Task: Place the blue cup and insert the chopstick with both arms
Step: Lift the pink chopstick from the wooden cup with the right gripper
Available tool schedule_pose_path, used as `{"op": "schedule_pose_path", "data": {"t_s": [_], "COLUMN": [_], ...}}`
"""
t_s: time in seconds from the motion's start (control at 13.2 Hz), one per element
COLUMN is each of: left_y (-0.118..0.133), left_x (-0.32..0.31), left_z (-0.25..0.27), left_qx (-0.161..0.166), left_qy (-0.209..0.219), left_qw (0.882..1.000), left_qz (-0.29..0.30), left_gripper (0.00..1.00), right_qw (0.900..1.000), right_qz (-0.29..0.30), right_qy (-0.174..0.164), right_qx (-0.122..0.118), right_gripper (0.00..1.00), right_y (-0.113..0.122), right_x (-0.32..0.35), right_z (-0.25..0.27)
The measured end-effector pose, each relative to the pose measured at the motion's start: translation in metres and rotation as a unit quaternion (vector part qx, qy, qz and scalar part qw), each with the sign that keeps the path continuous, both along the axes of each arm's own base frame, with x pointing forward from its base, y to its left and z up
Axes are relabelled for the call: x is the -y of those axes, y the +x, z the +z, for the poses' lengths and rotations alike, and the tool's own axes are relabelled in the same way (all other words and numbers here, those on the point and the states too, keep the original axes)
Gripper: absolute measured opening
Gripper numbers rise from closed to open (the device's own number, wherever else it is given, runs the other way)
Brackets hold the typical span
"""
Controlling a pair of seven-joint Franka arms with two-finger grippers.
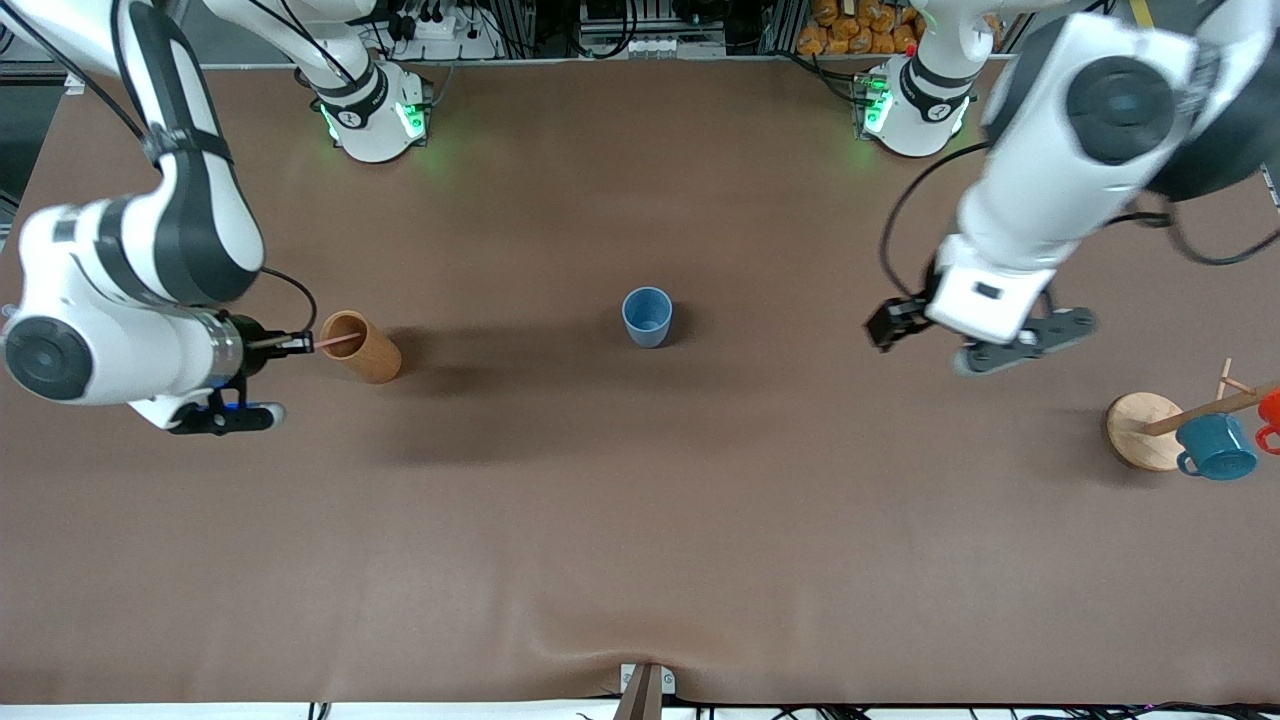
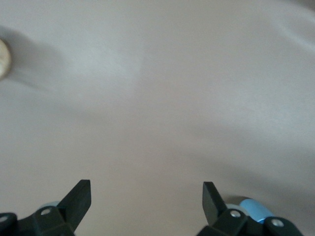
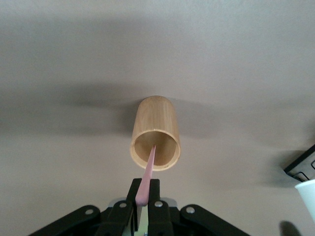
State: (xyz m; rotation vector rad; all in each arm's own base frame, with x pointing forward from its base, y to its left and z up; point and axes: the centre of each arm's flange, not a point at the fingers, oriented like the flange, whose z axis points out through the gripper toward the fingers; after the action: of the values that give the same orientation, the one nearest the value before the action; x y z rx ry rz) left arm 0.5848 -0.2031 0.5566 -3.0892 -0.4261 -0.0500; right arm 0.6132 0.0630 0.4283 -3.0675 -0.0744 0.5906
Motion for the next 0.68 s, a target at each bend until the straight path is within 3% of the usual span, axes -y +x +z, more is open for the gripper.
{"op": "schedule_pose_path", "data": {"t_s": [0.38,0.68], "left_y": [-0.013,-0.027], "left_x": [-0.095,-0.155], "left_z": [0.047,0.069], "left_qx": [-0.028,-0.046], "left_qy": [0.016,0.002], "left_qw": [0.997,0.994], "left_qz": [-0.066,-0.097], "left_gripper": [1.0,1.0], "right_qw": [0.997,0.981], "right_qz": [0.035,0.128], "right_qy": [0.013,0.041], "right_qx": [0.064,0.141], "right_gripper": [0.09,0.09], "right_y": [0.001,-0.017], "right_x": [-0.042,-0.177], "right_z": [0.076,0.096]}}
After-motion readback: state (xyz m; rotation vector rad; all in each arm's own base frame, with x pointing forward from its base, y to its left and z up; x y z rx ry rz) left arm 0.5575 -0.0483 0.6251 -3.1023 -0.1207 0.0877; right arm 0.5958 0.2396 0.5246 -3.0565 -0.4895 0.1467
